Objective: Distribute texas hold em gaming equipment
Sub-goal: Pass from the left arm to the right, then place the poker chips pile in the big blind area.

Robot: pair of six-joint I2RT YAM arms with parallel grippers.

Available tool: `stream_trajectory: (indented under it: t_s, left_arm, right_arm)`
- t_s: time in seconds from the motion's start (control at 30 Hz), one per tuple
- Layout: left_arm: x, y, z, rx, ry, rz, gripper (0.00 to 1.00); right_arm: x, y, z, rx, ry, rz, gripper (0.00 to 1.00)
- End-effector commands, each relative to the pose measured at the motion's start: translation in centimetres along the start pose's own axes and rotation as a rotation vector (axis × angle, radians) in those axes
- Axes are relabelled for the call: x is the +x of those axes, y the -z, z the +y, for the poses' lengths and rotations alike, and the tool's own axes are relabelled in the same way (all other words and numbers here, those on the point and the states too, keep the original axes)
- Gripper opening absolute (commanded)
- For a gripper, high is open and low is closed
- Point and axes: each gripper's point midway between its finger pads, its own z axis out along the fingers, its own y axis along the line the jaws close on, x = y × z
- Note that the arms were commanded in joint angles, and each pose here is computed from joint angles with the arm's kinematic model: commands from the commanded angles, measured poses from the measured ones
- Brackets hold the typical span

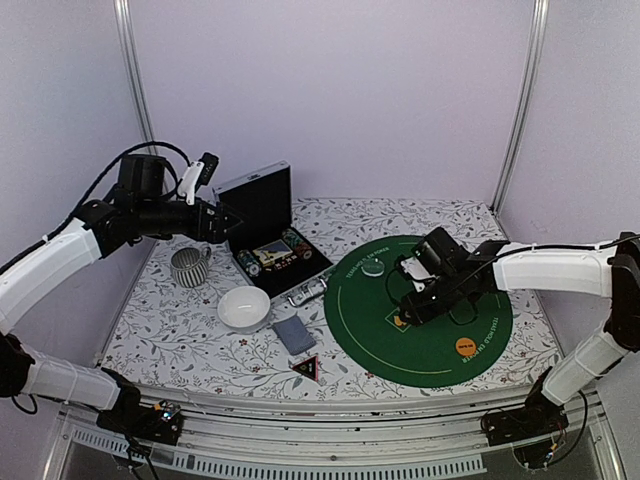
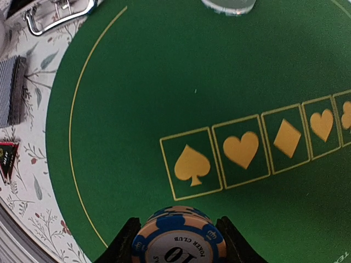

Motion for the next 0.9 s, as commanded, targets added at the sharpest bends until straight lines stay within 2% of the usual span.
stream_trajectory:
  t_s: [0.0,0.13,0.47,0.87]
  left_arm:
    - [0.7,0.4,1.0,-0.033,-0.035,0.015,0.98]
    - [1.0,0.3,1.1,-0.031,-0.038,0.018,0.98]
    - [1.2,0.3,1.4,-0.036,-0.039,0.019,0.98]
    - [1.5,0.6,1.5,-0.046,-0.04,0.01,0.98]
  right_arm:
    - [3.4,0.6,1.2,0.017,-0.109,0.087,0.01]
    - [6.3,0.4,1.4,0.012,-0.173,0.142,0.01]
    - [9.3,0.2,1.7,0.046,-0.225,0.184,0.02]
    - [11.4,-0.5,1.4,0.116,-0.274,0.169,0.02]
